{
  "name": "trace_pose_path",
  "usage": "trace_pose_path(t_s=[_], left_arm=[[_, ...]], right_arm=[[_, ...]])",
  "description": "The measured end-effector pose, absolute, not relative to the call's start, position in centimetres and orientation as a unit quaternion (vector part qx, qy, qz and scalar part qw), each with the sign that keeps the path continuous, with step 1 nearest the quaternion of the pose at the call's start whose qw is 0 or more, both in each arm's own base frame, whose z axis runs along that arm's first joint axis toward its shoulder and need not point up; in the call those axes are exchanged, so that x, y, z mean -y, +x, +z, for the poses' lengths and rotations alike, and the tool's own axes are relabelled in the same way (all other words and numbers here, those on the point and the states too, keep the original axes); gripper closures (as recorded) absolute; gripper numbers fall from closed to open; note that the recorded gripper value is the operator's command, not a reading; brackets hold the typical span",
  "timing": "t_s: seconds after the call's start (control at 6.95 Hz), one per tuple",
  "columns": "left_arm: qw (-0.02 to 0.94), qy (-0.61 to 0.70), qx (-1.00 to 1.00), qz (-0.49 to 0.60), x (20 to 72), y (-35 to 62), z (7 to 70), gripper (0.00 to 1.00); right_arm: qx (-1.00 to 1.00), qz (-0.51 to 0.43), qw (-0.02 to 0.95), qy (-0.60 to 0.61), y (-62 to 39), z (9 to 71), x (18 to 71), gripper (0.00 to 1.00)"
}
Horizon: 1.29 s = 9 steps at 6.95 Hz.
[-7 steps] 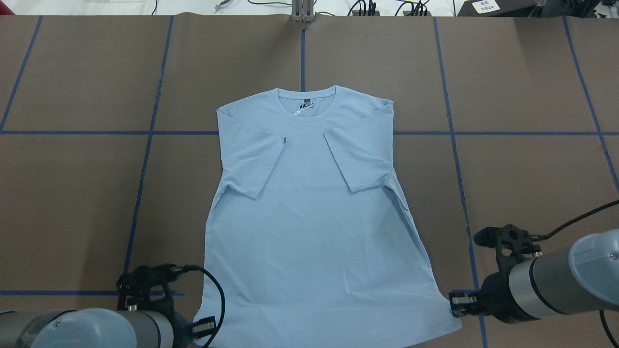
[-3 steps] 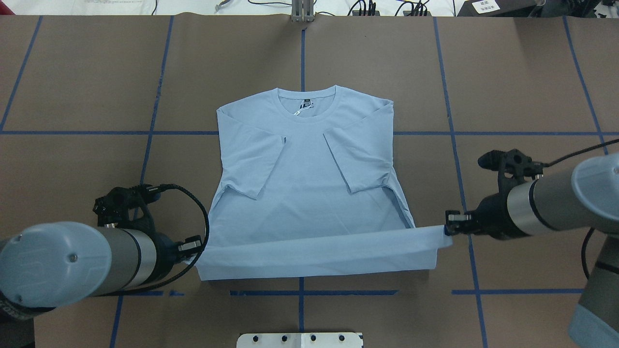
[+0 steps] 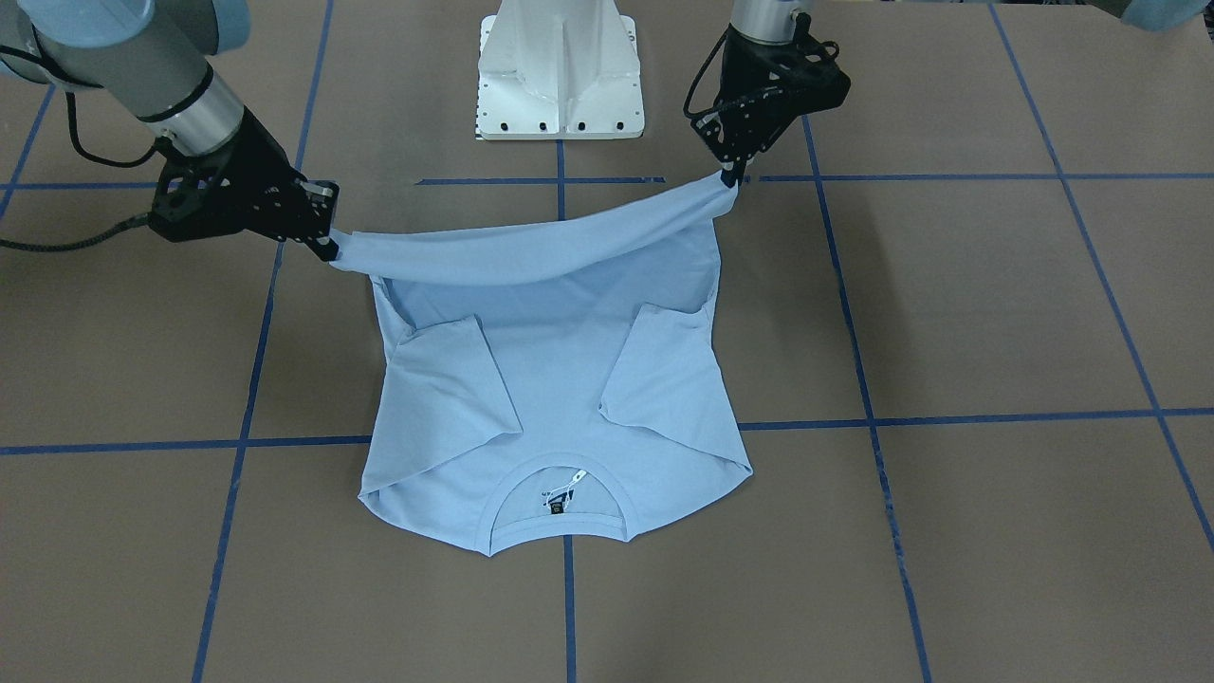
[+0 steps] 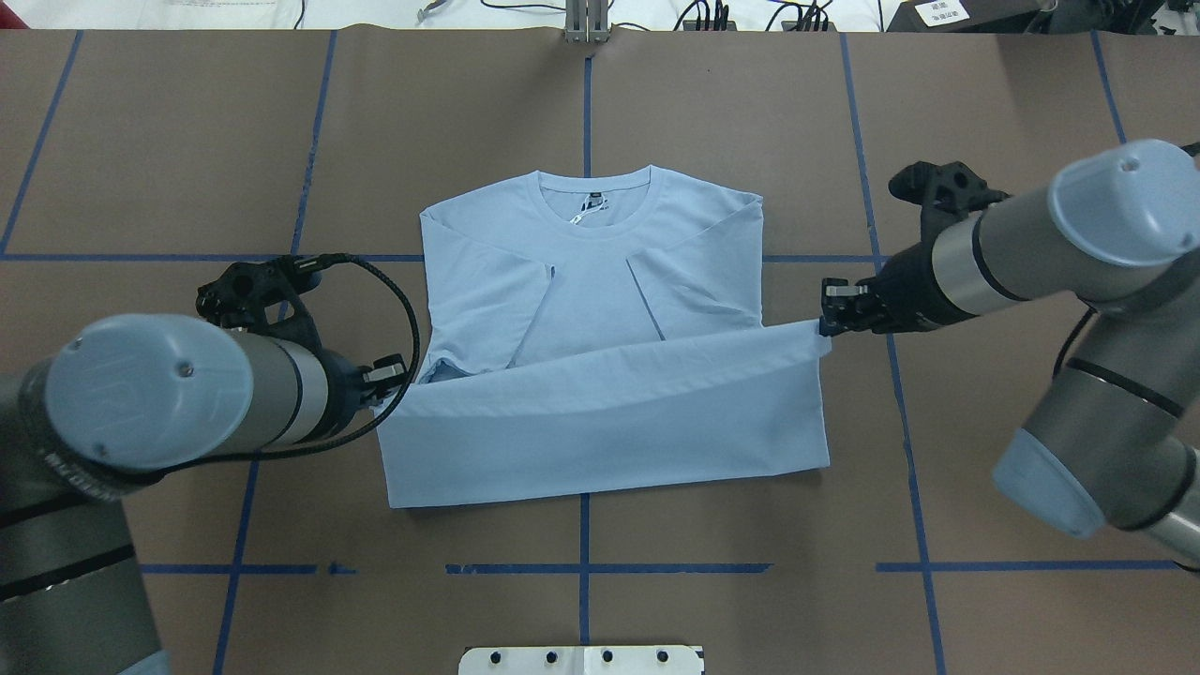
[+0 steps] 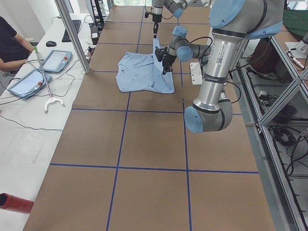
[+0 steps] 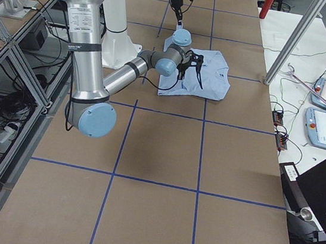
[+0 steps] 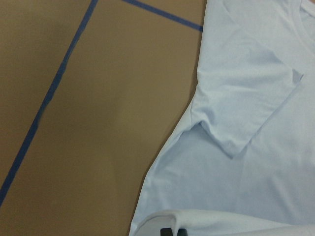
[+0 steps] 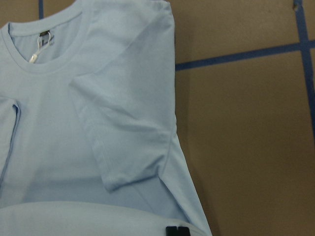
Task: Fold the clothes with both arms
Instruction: 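Lay the hem over the collar edge with both grippers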
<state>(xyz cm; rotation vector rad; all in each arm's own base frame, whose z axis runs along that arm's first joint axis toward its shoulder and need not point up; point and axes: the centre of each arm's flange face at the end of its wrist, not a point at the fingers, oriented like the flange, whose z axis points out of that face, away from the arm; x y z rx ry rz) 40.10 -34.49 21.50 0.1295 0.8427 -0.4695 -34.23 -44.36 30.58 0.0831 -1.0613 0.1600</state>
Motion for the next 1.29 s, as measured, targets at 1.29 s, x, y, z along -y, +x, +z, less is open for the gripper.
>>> trace_pose_path(t_s=[1.29], left_arm=[[0.879,0.138,-0.372,-0.266,53.0,41.6,27.2,1.00]], right_arm=[[0.469,0.143,0.869,0.066,-35.2,28.6,62.6,1.00]])
